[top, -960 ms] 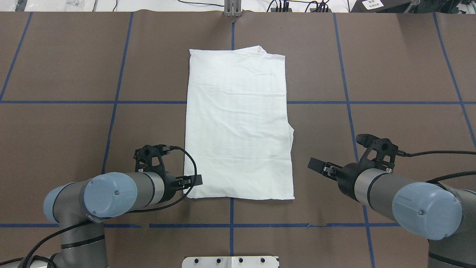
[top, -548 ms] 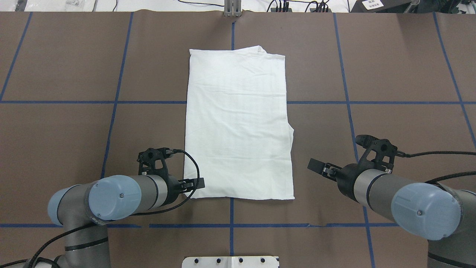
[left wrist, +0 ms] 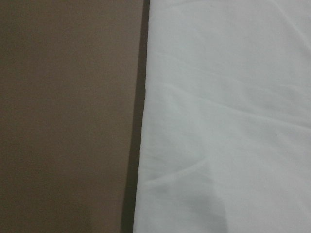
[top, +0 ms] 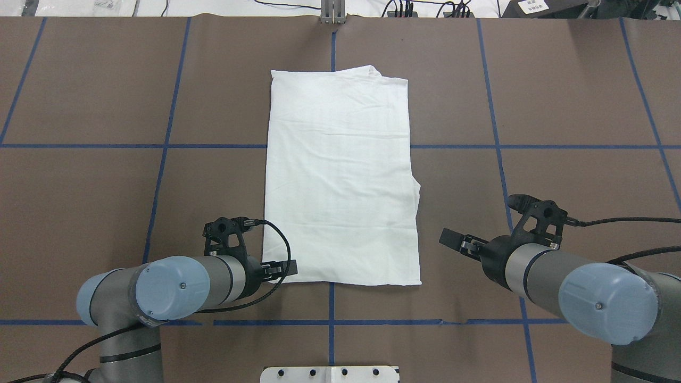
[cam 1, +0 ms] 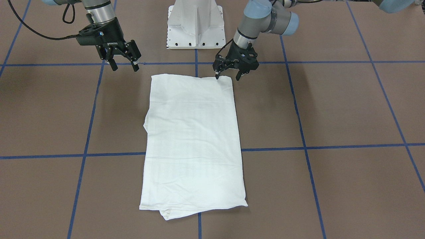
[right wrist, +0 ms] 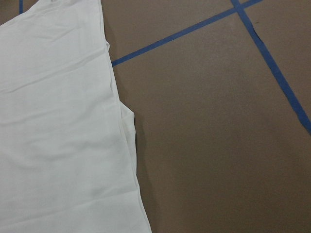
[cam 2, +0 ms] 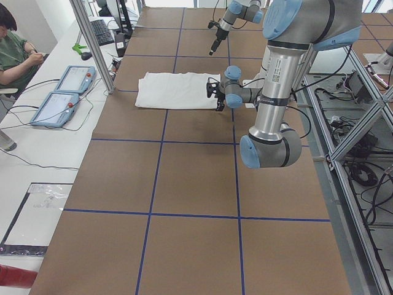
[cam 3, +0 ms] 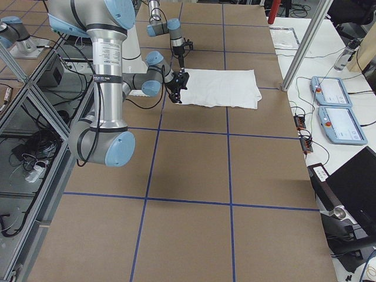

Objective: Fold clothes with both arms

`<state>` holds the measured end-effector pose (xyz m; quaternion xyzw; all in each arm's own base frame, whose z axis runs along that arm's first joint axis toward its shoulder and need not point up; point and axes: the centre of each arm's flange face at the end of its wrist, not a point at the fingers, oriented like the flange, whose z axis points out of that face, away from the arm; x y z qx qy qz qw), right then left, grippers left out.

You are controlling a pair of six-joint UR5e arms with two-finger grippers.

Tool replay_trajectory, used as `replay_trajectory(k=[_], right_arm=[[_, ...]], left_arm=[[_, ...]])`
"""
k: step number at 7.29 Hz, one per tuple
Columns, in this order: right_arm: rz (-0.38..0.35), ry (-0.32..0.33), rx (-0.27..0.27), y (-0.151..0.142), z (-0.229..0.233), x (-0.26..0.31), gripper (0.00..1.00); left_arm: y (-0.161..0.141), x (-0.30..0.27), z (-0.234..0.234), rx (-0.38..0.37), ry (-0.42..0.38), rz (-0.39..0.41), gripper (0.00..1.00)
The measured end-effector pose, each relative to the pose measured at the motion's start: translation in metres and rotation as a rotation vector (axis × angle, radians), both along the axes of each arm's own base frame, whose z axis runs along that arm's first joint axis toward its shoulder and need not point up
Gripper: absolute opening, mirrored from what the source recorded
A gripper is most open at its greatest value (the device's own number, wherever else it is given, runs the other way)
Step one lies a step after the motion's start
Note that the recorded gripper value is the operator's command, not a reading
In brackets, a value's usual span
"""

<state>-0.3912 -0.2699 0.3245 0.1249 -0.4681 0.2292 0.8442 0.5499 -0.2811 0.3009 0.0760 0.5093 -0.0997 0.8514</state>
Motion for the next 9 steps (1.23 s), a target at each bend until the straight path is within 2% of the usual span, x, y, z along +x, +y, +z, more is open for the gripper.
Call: replay_trajectory(k=[2,3,4,5,8,9], right_arm=[[0.000,0.000,0.000,0.001,0.000,0.000,1.00],[-0.001,0.000,0.000,0.001,0.000,-0.001,1.00],[-0.001,0.000,0.000,0.001,0.000,-0.001,1.00],[-0.002,0.001,0.000,0.001,0.000,-0.001,1.00],[-0.002,0.001,0.001,0.001,0.000,-0.001,1.00],[-0.002,0.001,0.001,0.001,0.000,-0.001,1.00]], left_arm=[[0.000,0.002,-0.001,0.001,0.000,-0.003,0.89],[0.001,0.003,-0.001,0.000,0.000,-0.003,0.75],[0.001,0.004,-0.002,-0.003,0.002,-0.004,0.56],[0.001,0.007,-0.004,-0.008,0.005,-0.007,0.43],[0.000,0.012,-0.008,-0.017,0.012,-0.012,0.42],[-0.001,0.012,-0.008,-0.017,0.012,-0.012,0.16]])
